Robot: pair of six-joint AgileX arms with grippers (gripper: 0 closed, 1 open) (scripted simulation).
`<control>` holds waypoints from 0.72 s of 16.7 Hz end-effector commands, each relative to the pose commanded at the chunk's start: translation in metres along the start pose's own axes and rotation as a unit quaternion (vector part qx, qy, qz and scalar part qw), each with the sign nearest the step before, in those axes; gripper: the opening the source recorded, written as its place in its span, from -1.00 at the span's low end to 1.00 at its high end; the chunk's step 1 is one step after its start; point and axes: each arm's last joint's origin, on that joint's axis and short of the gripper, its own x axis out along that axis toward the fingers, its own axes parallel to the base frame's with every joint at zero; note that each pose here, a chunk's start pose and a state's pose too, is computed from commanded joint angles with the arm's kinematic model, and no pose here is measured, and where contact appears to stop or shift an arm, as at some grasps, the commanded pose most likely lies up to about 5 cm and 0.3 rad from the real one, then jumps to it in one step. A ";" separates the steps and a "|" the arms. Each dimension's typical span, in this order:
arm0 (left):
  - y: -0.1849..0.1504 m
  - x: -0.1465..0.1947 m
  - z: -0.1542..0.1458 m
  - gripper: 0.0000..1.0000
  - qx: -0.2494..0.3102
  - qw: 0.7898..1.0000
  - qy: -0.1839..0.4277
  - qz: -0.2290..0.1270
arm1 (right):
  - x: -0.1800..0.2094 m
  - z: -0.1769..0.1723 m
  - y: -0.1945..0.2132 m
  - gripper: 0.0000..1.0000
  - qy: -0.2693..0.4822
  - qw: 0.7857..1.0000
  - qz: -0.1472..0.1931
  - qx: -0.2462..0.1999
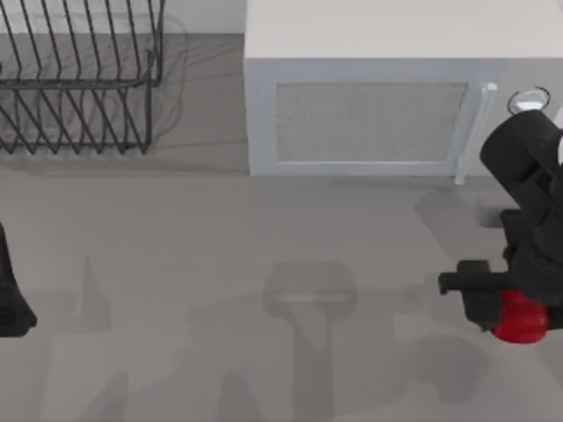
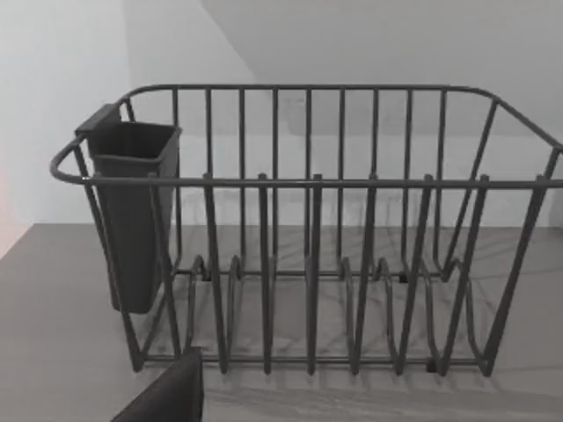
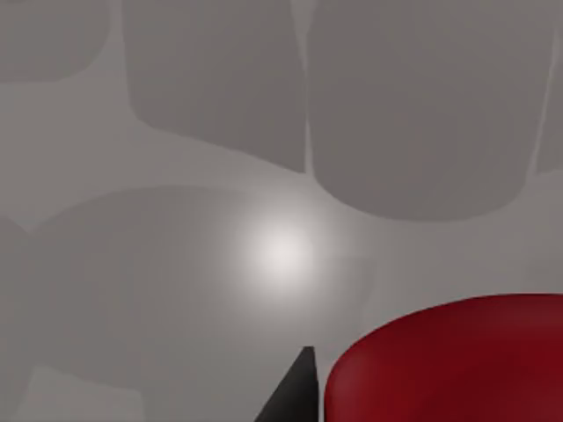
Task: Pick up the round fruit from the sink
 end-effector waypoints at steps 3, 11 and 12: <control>0.000 0.000 0.000 1.00 0.000 1.000 0.000 0.000 | 0.000 0.000 0.000 -0.25 0.000 1.000 0.000 0.000; 0.000 0.000 0.000 1.00 0.000 1.000 0.000 0.000 | 0.000 0.000 0.000 0.96 0.000 1.000 0.000 0.000; 0.000 0.000 0.000 1.00 0.000 1.000 0.000 0.000 | 0.000 0.000 0.000 1.00 0.000 1.000 0.000 0.000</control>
